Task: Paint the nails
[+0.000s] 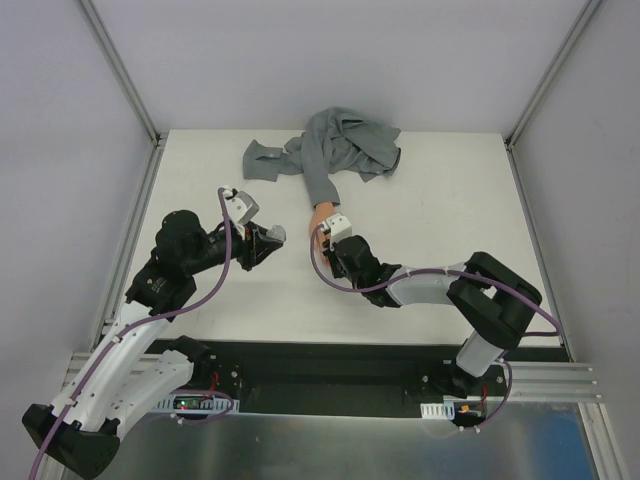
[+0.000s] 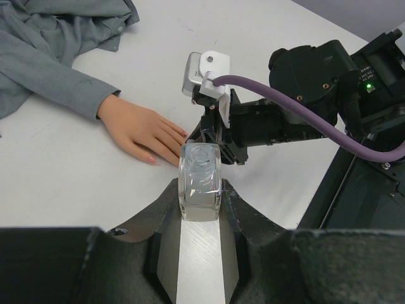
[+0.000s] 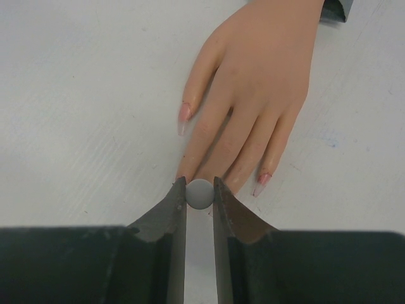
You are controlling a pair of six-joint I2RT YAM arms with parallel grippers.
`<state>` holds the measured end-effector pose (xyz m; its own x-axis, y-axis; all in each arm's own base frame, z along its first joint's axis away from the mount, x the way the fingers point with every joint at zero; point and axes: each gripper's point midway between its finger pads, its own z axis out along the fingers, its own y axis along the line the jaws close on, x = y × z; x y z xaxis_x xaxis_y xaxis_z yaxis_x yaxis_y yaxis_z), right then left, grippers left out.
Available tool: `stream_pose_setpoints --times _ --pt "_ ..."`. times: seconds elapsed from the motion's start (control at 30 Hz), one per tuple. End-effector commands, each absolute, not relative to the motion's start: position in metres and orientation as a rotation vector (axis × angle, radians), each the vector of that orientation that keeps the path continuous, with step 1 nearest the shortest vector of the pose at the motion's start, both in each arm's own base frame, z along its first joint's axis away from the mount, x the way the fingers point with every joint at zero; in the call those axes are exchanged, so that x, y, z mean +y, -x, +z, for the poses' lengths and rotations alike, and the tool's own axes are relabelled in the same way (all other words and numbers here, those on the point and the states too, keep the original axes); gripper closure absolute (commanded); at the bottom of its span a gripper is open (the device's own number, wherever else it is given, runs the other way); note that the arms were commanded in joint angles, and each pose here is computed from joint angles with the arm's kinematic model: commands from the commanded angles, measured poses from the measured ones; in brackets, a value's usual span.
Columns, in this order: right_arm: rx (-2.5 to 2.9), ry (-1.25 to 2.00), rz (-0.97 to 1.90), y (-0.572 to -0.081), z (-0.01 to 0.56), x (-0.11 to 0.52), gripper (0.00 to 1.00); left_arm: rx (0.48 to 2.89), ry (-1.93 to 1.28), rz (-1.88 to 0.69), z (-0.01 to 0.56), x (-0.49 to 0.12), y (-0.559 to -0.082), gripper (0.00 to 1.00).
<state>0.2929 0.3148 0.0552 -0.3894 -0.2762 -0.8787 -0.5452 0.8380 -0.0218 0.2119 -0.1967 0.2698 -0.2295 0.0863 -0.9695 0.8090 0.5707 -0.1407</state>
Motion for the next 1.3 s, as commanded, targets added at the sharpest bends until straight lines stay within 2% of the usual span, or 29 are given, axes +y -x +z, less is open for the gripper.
stream_pose_setpoints --times 0.0,1.27 --pt "1.928 0.565 0.392 -0.304 0.082 0.329 0.99 1.623 -0.758 -0.824 0.283 -0.199 -0.212 1.00" --pt "1.965 0.565 0.397 -0.300 0.069 0.324 1.00 1.625 -0.756 -0.823 0.283 -0.199 -0.214 1.00"
